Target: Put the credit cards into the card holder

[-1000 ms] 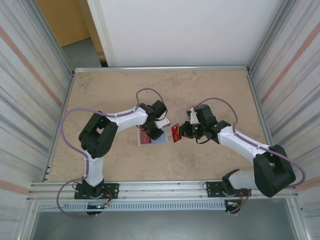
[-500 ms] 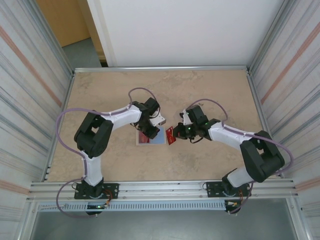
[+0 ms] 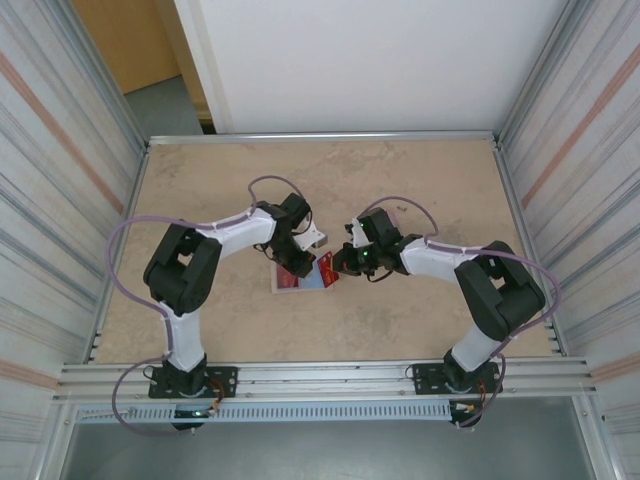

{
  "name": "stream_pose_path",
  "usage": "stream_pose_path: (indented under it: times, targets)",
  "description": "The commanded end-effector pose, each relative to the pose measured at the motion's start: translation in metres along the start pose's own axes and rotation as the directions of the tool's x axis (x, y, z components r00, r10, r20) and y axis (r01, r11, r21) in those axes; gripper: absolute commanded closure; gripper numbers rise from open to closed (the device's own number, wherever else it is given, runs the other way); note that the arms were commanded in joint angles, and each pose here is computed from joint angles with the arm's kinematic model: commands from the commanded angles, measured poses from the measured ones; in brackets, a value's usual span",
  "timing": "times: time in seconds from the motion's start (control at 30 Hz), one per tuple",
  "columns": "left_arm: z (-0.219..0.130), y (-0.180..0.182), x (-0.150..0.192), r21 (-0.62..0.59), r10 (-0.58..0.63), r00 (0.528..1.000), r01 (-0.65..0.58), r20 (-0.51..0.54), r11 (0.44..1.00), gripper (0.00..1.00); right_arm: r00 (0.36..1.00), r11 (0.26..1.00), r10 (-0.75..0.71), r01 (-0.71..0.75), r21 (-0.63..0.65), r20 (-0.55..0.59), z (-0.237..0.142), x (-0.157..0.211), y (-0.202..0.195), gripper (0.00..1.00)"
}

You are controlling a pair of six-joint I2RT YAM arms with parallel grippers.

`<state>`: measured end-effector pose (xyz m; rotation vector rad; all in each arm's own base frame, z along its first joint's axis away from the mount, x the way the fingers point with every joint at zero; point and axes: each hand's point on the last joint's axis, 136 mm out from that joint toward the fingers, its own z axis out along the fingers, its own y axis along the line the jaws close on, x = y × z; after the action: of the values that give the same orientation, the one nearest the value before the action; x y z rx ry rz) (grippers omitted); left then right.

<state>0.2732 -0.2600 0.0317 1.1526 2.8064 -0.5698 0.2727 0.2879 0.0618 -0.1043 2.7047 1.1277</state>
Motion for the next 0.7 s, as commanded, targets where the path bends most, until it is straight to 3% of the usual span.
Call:
stream_pose_path:
  times: [0.0, 0.27, 0.57, 0.67]
  targets:
    - [-0.016, -0.008, -0.002, 0.026, -0.009, 0.999, 0.008, 0.038, 1.0, 0.99, 1.0, 1.0, 0.001, -0.001, -0.029, 0.0, 0.003, -0.003, 0.011, 1.0]
    - [-0.018, -0.008, -0.002, 0.027, -0.009, 0.999, 0.007, 0.047, 1.0, 0.98, 1.0, 1.0, 0.005, -0.005, -0.021, -0.018, 0.007, 0.003, 0.008, 1.0]
    - [-0.055, -0.015, -0.006, 0.011, 0.03, 0.991, -0.032, 0.133, 0.999, 0.72, 0.999, 0.999, -0.019, 0.017, -0.048, -0.037, 0.017, 0.002, 0.02, 1.0]
    - [-0.071, -0.012, -0.006, 0.0, 0.027, 0.984, -0.028, 0.176, 1.0, 0.69, 0.998, 0.998, -0.033, 0.03, -0.06, -0.044, 0.019, 0.003, 0.027, 1.0]
